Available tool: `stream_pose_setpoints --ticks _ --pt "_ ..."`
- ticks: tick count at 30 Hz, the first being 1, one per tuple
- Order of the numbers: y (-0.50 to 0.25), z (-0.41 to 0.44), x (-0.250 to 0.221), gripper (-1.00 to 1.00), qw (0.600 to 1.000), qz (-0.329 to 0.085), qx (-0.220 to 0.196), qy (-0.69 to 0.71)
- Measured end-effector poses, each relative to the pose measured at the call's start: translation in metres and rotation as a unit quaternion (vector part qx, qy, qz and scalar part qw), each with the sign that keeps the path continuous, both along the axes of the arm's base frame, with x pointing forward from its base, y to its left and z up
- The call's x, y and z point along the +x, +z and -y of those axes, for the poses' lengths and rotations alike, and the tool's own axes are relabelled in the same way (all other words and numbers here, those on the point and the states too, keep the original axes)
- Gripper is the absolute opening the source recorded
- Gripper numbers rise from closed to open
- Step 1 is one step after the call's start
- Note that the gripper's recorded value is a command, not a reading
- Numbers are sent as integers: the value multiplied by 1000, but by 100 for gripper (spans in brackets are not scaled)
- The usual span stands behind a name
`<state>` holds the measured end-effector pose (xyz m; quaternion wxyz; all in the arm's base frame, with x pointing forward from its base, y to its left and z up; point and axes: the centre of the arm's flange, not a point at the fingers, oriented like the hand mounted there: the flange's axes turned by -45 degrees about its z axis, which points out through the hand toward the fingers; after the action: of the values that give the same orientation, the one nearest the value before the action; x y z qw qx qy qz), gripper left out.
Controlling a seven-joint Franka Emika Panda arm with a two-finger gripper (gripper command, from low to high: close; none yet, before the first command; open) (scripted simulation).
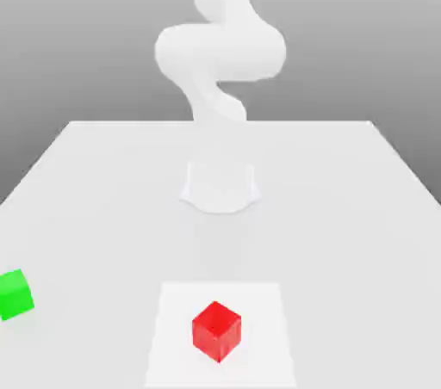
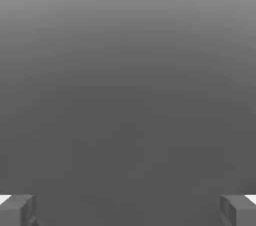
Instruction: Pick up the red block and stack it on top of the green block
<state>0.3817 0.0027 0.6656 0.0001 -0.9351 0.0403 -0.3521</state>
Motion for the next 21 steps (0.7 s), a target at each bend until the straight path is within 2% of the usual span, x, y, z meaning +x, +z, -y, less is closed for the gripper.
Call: stream_pose_setpoints --ticks 5,10,15,21 --pt "-102 1 55 0 994 -80 24 -66" --pt "-208 6 83 0 978 -155 49 -129" --pt "-313 11 86 0 952 -228 76 -191" --pt "-430 10 58 0 906 -311 111 -263"
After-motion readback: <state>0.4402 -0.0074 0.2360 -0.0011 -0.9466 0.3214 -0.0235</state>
